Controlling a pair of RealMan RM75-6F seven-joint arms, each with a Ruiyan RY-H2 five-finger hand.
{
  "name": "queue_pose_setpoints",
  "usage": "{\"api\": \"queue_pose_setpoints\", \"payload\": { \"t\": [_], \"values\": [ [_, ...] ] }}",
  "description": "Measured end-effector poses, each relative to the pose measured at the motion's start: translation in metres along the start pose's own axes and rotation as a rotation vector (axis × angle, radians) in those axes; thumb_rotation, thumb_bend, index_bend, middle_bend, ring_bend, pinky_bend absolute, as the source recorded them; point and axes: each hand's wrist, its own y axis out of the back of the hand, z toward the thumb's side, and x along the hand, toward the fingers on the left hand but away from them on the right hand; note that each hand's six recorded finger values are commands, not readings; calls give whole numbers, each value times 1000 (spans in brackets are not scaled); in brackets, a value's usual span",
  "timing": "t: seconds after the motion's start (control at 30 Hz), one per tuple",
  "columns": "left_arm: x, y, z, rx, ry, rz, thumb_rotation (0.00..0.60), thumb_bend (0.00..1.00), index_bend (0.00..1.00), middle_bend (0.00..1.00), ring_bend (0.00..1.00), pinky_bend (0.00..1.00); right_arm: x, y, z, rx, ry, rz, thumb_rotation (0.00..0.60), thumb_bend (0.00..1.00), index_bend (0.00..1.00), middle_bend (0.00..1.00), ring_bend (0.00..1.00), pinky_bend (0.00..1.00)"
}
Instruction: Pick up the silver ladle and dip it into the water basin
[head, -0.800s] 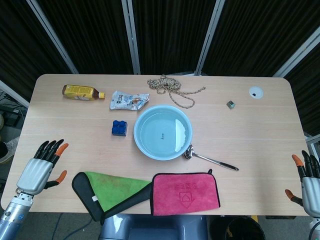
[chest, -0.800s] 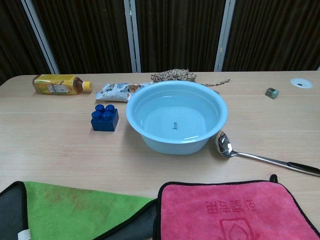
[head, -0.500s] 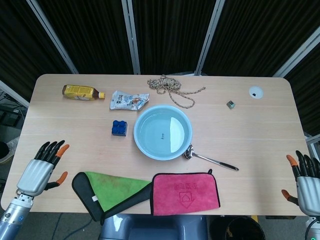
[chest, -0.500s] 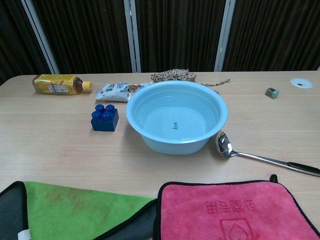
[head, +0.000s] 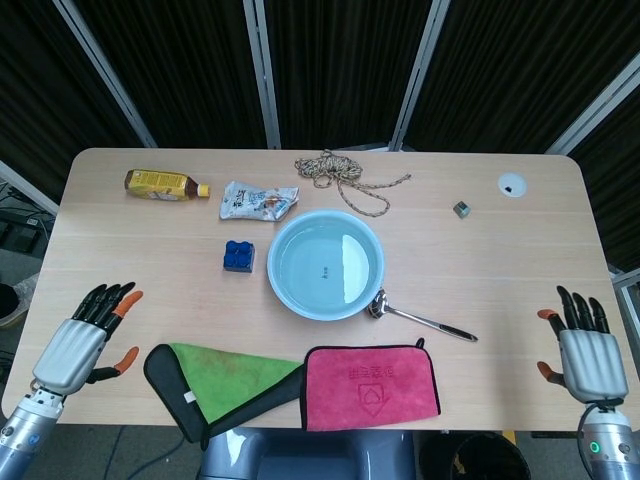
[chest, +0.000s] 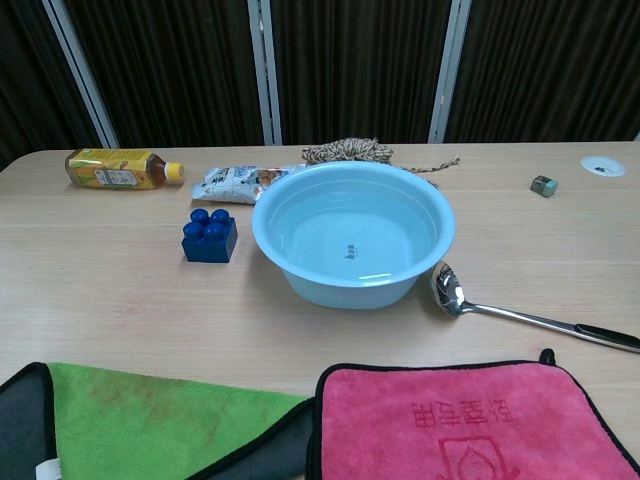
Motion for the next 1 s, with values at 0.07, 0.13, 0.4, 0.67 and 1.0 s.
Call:
{"api": "queue_pose_setpoints", "payload": {
  "t": [0.07,0.13,0.4,0.67,1.0],
  "values": [
    [0,2,-2,-8,0,-1,498,385,0,0,0,0,-7,-3,11,5,16,25,600,141,333,0,0,0],
    [0,3,-4,-16,-1,-2,497,385,0,0,0,0,-14,-4,21,15,30,44,600,160,354,0,0,0],
    [-2,5,-1,-28,-24,5,497,386,0,0,0,0,-36,-24,50,-35,34,126,600,216,375,0,0,0],
    [2,3,2,-52,-54,-10,500,385,0,0,0,0,-54,-42,89,-58,50,177,600,228,379,0,0,0],
    [4,1,2,-55,-58,-28,494,386,0,0,0,0,-61,-64,119,-68,89,216,600,229,377,0,0,0]
  ]
}}
